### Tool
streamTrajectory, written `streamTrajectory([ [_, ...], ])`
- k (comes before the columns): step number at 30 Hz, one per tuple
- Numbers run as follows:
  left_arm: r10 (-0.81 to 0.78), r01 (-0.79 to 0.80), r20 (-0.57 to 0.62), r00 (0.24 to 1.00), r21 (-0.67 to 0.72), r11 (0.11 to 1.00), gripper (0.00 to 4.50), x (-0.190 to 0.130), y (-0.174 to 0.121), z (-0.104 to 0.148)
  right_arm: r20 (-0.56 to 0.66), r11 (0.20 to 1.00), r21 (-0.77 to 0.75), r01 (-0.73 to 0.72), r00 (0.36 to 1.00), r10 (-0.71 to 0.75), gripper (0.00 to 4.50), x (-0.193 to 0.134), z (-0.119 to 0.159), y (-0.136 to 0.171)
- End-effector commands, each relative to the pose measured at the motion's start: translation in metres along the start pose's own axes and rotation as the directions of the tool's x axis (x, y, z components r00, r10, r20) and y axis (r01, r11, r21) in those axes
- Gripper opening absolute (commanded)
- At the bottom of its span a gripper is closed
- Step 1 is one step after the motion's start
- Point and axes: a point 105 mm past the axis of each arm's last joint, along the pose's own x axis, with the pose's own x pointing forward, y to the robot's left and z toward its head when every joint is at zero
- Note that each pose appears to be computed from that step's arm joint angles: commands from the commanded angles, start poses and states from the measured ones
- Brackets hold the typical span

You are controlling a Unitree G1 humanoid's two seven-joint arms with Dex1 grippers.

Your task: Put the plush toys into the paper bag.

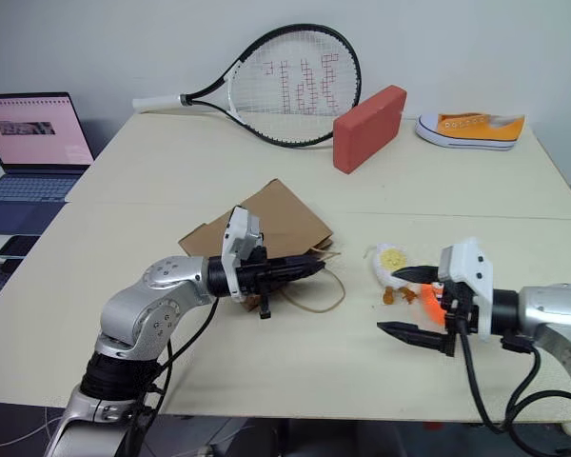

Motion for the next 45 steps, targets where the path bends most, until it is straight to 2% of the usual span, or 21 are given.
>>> streamTrajectory([
  [1, -0.018, 0.017, 0.077, 0.997, 0.008, 1.0, 0.02, -0.004, -0.005, 0.024, 0.04, 0.999, -0.022, 0.031, 0.999, -0.03, 4.5, 0.019, 0.003, -0.002],
  [2, -0.013, 0.013, 0.092, 0.996, -0.006, 1.0, 0.02, -0.007, -0.004, 0.027, 0.066, 0.999, -0.011, 0.047, 0.997, -0.047, 4.5, 0.026, 0.004, -0.004],
  [5, -0.007, 0.012, 0.117, 0.993, -0.04, 0.999, 0.0, -0.012, -0.004, 0.032, 0.132, 0.995, 0.029, 0.092, 0.987, -0.095, 3.88, 0.046, 0.008, -0.012],
  [15, -0.014, 0.031, 0.167, 0.986, -0.099, 0.995, 0.0, -0.012, -0.005, 0.042, 0.21, 0.991, 0.091, 0.1, 0.971, -0.118, 0.1, 0.106, 0.005, -0.014],
  [22, -0.025, 0.045, 0.17, 0.985, -0.119, 0.992, 0.0, -0.01, -0.007, 0.043, 0.232, 0.989, 0.097, 0.115, 0.963, -0.134, 0.05, 0.14, 0.004, -0.019],
  [28, -0.024, 0.045, 0.168, 0.985, -0.121, 0.992, 0.0, -0.009, -0.007, 0.045, 0.223, 0.969, 0.174, 0.176, 0.951, -0.213, 0.05, 0.18, -0.001, -0.031],
  [33, 0.014, 0.001, 0.163, 0.986, -0.093, 0.996, 0.0, -0.017, -0.002, 0.052, 0.134, 0.948, 0.229, 0.222, 0.957, -0.256, 0.05, 0.2, -0.022, -0.032],
  [39, 0.127, -0.148, 0.172, 0.977, 0.112, 0.983, 0.0, -0.046, 0.02, 0.096, 0.056, 0.907, 0.289, 0.305, 0.941, -0.334, 0.05, 0.208, -0.037, -0.038],
  [42, 0.178, -0.214, 0.14, 0.974, 0.303, 0.929, 0.0, -0.053, 0.029, 0.117, 0.048, 0.902, 0.293, 0.317, 0.937, -0.345, 0.05, 0.211, -0.036, -0.038],
  [45, 0.203, -0.242, 0.136, 0.97, 0.417, 0.876, 0.0, -0.055, 0.034, 0.132, 0.04, 0.9, 0.292, 0.322, 0.937, -0.348, 0.05, 0.212, -0.036, -0.037],
])
